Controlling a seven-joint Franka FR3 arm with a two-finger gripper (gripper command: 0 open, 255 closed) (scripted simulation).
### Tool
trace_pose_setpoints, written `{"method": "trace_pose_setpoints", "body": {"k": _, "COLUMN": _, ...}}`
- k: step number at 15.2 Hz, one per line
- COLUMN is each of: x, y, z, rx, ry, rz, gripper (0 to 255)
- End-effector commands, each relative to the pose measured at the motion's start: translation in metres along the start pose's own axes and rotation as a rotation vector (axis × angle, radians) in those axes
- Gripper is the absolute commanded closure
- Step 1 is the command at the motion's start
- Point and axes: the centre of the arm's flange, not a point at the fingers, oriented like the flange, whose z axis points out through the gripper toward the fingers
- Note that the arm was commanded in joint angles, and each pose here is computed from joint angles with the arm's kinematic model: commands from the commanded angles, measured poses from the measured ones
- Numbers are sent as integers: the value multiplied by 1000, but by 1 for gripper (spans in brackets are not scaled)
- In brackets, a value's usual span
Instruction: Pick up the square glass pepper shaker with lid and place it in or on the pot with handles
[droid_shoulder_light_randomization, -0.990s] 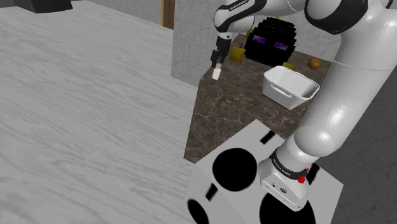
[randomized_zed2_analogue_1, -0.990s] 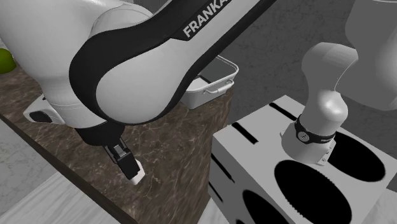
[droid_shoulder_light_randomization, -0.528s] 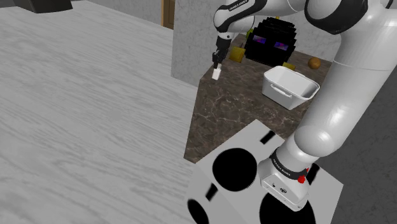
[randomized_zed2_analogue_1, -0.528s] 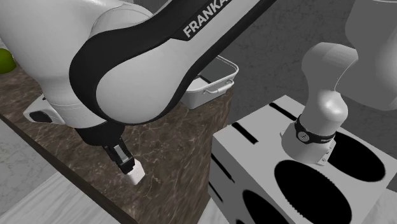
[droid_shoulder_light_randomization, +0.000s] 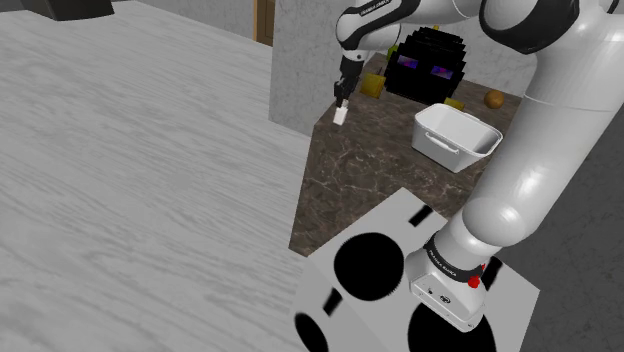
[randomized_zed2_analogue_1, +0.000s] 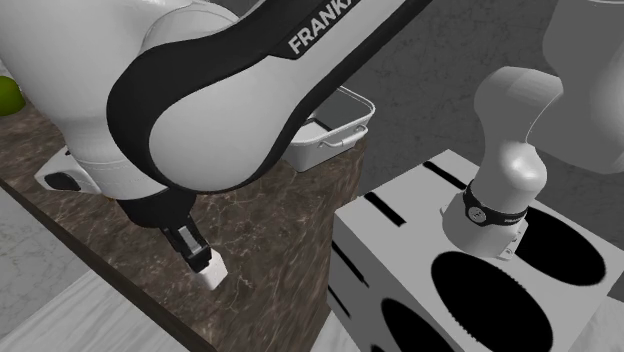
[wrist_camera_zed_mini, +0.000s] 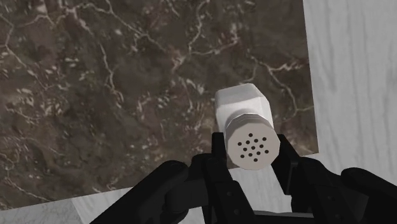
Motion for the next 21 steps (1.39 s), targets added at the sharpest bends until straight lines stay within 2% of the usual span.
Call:
{"method": "trace_pose_setpoints", "body": {"k": 1, "x": 0, "y": 0, "z": -8, "rx": 0, "ry": 0, "rz": 0, "gripper": 255}}
{"method": "trace_pose_setpoints", "body": {"k": 21, "x": 0, "y": 1, "z": -113, "rx": 0, "ry": 0, "rz": 0, "gripper": 255}}
